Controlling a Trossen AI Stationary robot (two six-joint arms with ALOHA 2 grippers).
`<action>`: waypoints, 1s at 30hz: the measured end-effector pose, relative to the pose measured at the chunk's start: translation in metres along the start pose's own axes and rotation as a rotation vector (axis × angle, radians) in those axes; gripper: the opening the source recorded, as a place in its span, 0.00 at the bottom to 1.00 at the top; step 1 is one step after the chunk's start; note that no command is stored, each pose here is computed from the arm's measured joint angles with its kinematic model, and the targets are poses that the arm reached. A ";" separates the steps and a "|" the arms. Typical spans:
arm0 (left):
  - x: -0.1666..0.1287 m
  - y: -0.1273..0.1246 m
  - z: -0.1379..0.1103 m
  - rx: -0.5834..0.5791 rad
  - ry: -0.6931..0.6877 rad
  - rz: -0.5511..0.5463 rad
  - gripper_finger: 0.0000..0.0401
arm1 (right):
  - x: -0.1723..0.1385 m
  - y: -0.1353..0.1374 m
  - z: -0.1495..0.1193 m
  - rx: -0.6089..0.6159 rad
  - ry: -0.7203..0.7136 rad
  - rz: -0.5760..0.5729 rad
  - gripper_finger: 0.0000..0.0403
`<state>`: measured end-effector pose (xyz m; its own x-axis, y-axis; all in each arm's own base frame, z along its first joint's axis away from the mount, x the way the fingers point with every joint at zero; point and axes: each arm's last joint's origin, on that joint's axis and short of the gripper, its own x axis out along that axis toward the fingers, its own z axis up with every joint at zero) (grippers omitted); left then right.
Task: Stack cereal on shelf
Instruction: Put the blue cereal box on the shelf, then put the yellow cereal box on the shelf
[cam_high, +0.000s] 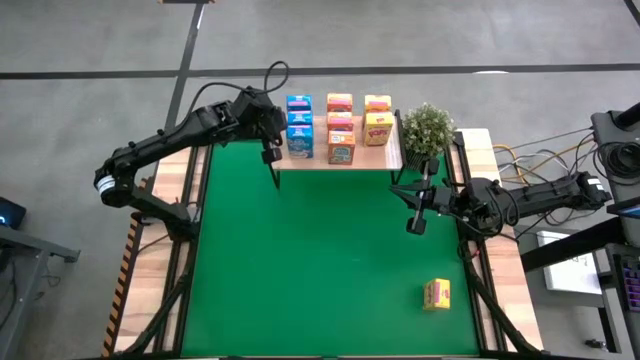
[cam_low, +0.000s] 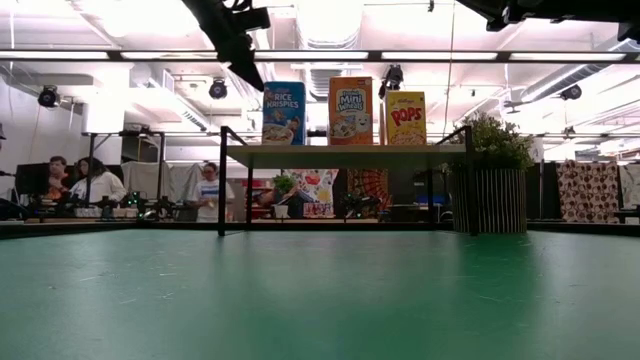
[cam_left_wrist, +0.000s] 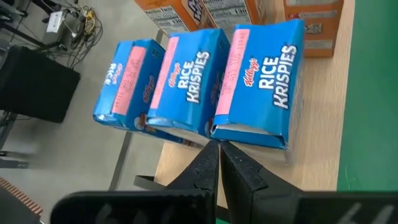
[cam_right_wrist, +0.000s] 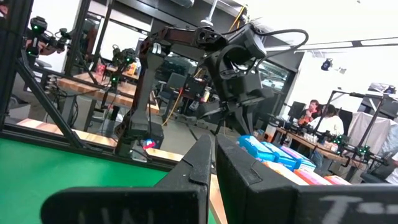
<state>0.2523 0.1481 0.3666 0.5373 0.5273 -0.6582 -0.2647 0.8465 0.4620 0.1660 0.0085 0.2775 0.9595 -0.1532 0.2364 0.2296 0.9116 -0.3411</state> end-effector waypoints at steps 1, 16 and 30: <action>0.000 0.000 0.000 -0.001 -0.004 0.002 0.00 | 0.000 0.000 0.000 0.000 0.000 0.000 0.03; -0.009 -0.018 -0.005 -0.129 0.090 -0.077 0.00 | 0.000 0.000 0.000 -0.001 0.000 0.000 0.03; -0.030 -0.133 -0.019 -0.072 -0.291 -0.434 0.00 | 0.000 0.000 0.000 -0.003 0.001 0.000 0.03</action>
<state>0.2563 0.0206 0.3138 0.8070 0.0935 -0.5831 -0.0176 0.9908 0.1345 0.1660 0.0085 0.2774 0.9596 -0.1539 0.2355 0.2303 0.9105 -0.3433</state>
